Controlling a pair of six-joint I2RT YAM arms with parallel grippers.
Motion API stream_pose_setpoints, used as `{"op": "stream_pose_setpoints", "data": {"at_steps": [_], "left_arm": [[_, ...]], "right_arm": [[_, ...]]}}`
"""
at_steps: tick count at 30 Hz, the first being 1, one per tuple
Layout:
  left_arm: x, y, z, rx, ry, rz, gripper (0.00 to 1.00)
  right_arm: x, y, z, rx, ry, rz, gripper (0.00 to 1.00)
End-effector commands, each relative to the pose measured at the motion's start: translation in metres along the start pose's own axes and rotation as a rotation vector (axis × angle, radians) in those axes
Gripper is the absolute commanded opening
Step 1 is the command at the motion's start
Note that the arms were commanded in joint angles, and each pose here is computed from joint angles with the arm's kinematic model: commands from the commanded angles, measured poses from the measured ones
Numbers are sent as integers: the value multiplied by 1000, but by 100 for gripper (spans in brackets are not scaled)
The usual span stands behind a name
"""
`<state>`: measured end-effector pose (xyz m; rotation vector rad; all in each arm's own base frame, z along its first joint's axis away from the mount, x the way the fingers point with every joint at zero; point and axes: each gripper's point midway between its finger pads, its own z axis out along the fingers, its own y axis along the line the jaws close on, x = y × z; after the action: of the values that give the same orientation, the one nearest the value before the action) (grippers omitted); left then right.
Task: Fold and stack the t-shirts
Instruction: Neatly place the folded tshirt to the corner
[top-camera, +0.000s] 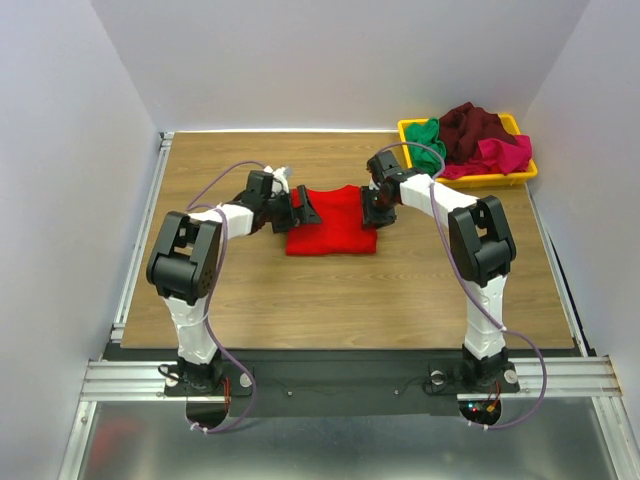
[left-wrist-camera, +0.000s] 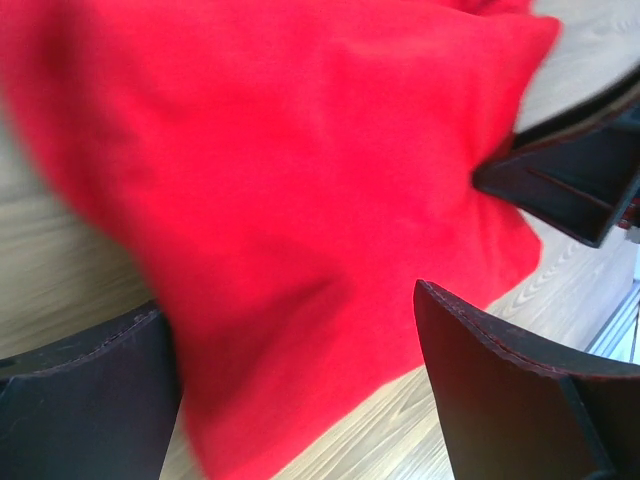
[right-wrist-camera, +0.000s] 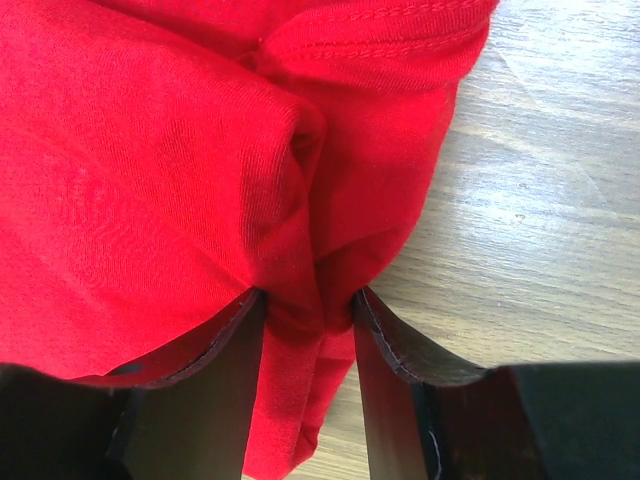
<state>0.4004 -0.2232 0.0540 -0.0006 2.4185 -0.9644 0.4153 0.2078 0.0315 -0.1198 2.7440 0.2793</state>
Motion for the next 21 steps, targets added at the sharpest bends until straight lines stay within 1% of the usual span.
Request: {"op": "stream_pose_setpoints", "data": {"at_steps": [1,5,8,9,10,11,12,13,15,16,17,19,21], "left_arm": [[45,-1,23,-28,120,-17,97],[52,-8,31,-12,133,-29,91],[50,-10,35,-13,130,-35,73],[48,-7,36,-34,123,-35,66],[48,-4,36,-49,127,-41,53],[44,-3,39,-61,119,-37,45],[44,0,39,-77,123,-44,27],[44,4,41,-96,127,-49,19],[33,7,43,-132,106,-32,3],[35,12,42,-160,122,-31,0],[23,9,43,-163,100,-11,0],[17,17,36,-214,106,21,0],[-4,25,27,-254,74,74,0]], "right_arm": [[12,-5,3,0,44,-3,46],[13,-2,3,-13,49,-3,45],[14,0,2,-24,51,-1,45],[14,0,2,-27,52,-3,44],[15,1,2,-28,54,-4,44],[15,1,1,-31,53,-3,44],[14,1,0,-34,51,-3,44],[14,1,-1,-34,49,-3,44],[12,3,-4,-39,41,-2,44],[9,4,-9,-44,30,-3,44],[6,5,-14,-48,17,-4,45],[-2,9,-27,-60,-16,-7,48],[-5,10,-36,-64,-36,-7,57]]}}
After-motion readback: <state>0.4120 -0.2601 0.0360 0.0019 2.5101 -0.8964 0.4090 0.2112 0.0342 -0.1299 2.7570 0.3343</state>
